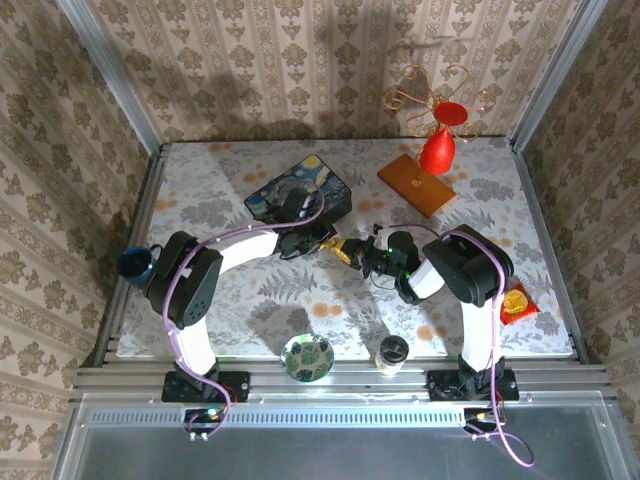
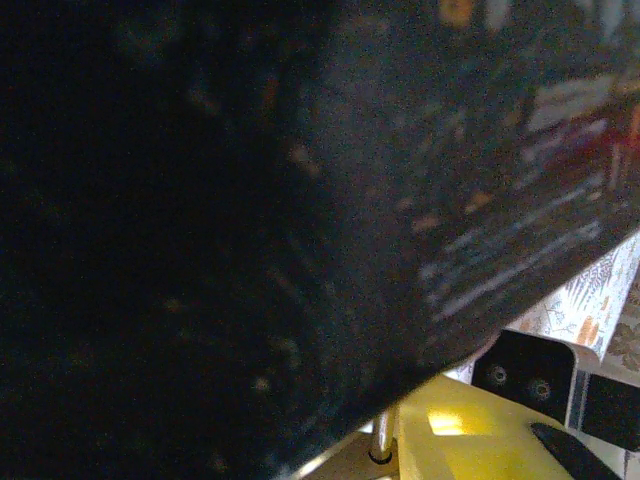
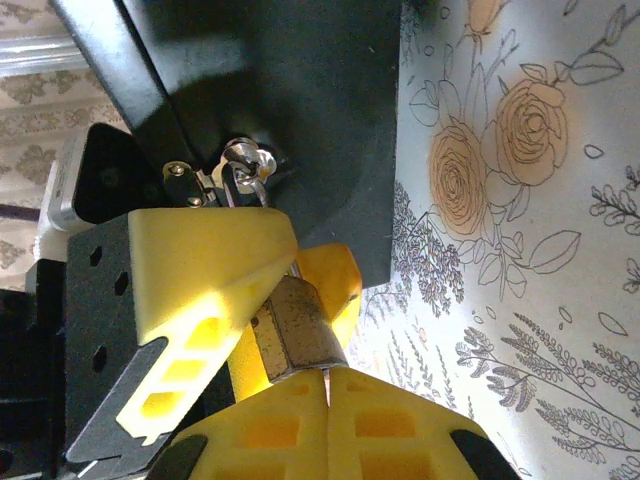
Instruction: Unlock the padlock with the key
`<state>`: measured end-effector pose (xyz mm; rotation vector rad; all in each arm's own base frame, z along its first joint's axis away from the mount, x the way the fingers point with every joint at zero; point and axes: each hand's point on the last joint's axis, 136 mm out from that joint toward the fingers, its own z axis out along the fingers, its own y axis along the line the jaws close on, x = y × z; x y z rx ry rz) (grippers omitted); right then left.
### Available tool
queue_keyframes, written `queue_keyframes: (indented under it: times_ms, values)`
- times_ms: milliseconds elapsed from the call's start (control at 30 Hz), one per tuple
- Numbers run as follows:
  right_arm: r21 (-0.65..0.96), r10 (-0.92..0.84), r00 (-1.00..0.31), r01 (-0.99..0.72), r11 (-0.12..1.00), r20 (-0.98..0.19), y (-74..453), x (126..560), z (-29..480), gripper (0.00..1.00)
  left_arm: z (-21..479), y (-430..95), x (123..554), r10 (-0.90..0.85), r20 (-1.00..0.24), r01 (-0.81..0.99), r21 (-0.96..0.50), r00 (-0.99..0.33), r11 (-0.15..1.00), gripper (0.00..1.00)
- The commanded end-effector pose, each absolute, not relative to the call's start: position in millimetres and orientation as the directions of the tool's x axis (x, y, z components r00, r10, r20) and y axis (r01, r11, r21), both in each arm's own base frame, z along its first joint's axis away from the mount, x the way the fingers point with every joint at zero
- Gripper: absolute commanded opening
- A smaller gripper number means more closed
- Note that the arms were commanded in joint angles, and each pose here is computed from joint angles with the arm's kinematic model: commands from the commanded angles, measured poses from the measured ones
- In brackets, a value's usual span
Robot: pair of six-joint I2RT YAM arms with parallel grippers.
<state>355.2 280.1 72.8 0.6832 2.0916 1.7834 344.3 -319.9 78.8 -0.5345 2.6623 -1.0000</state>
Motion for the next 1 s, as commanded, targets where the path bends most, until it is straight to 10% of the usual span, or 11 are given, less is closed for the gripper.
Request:
queue_keyframes:
  times_ms: [0, 633, 967]
  values:
    - [0.966, 0.583, -0.795, 0.250, 0.064, 0.167, 279, 360, 63, 0.01, 135, -353, 339, -0.349, -0.128, -0.113, -0.798, -0.928, 0.592, 0.00]
    - [0.959, 0.601, -0.795, 0.227, 0.167, 0.083, 263, 354, 53, 0.68, 128, -347, 343, -0.375, -0.114, -0.149, -0.784, -0.920, 0.602, 0.00]
    - [0.896, 0.555, -0.819, 0.129, 0.426, -0.146, 243, 347, 74, 0.72, 123, -345, 342, -0.376, -0.104, -0.164, -0.771, -0.921, 0.615, 0.00]
